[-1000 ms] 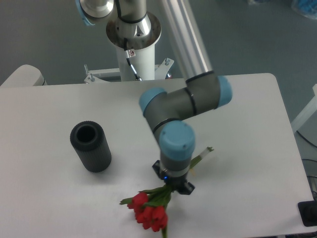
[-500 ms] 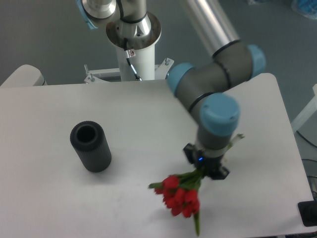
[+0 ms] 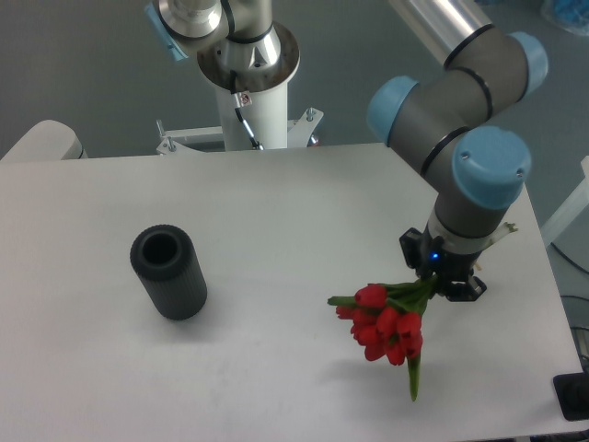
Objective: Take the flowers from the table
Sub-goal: 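Lift the held tulips up off the table and carry them back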
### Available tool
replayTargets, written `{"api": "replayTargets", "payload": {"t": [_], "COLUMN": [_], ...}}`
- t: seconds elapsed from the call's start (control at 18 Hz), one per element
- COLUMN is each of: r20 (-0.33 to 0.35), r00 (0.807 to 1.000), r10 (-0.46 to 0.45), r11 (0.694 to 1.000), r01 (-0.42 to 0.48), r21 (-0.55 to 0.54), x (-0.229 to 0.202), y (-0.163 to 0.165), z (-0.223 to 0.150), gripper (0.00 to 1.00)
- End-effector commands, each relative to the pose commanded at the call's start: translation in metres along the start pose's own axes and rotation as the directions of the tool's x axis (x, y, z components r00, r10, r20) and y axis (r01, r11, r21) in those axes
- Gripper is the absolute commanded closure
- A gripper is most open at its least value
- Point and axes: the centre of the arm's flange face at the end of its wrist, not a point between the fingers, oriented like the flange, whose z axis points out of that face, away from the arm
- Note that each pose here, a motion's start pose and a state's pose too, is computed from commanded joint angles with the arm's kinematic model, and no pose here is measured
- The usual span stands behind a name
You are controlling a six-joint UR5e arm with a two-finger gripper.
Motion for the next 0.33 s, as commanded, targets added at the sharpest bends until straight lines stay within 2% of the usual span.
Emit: {"api": "replayTargets", "payload": {"t": [0.33], "r20": [-0.004], "r00": [1.000], "r10": [0.018], "r11": [1.000], "r01": [-0.018], "r21": [-0.002], "x": [-0.0005], "y": [0.0034], "z": [0.0025], "gripper": [0.87]}}
